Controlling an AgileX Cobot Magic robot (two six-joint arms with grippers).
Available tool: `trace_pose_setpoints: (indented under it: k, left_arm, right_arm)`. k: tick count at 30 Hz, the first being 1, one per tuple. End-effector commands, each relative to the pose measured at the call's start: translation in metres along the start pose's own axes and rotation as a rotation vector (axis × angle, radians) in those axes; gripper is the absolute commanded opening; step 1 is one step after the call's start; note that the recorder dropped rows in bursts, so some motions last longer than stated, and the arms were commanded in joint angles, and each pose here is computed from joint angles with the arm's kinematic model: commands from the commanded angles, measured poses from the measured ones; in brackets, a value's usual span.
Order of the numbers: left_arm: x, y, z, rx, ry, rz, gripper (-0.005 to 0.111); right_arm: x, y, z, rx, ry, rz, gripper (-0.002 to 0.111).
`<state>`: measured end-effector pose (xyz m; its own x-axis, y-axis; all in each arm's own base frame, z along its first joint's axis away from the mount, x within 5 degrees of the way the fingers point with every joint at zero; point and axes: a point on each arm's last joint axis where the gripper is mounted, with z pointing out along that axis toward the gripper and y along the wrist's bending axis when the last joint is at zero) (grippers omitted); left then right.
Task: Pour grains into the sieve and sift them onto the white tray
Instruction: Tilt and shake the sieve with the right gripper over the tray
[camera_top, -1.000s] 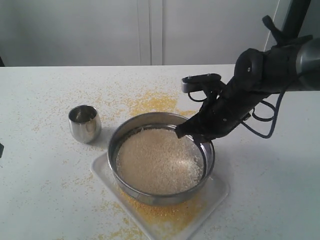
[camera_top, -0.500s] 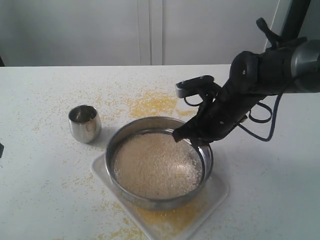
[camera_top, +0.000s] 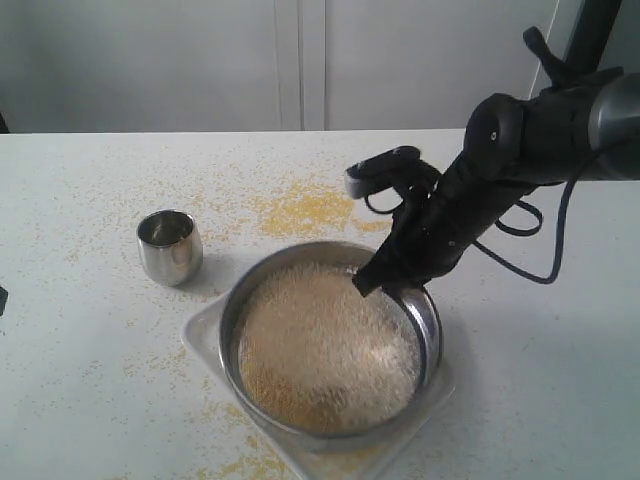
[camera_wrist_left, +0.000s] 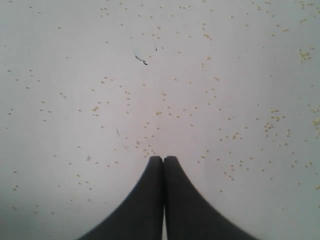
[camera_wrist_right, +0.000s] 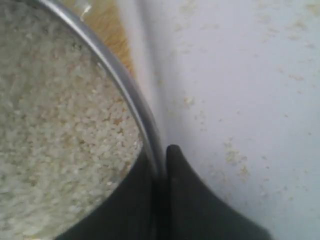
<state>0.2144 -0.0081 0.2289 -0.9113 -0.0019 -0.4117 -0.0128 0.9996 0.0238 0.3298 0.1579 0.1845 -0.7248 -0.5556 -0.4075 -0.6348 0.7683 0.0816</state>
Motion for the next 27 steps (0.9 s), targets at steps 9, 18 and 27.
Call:
trace_pose_setpoints:
  k: [9,18,27]
  left_arm:
    - [0.004,0.0,-0.001,0.001,0.009,-0.002,0.001]
    - [0.004,0.0,-0.001,0.001,0.009,-0.002,0.001]
    - [0.004,0.0,-0.001,0.001,0.009,-0.002,0.001]
  right_arm:
    - [-0.002,-0.006,-0.007,-0.013,-0.041,0.139,0.0]
    - [-0.007,0.007,-0.005,-0.071,-0.071,0.021,0.0]
    - [-0.003,0.011,-0.006,-0.097,-0.027,-0.11,0.0]
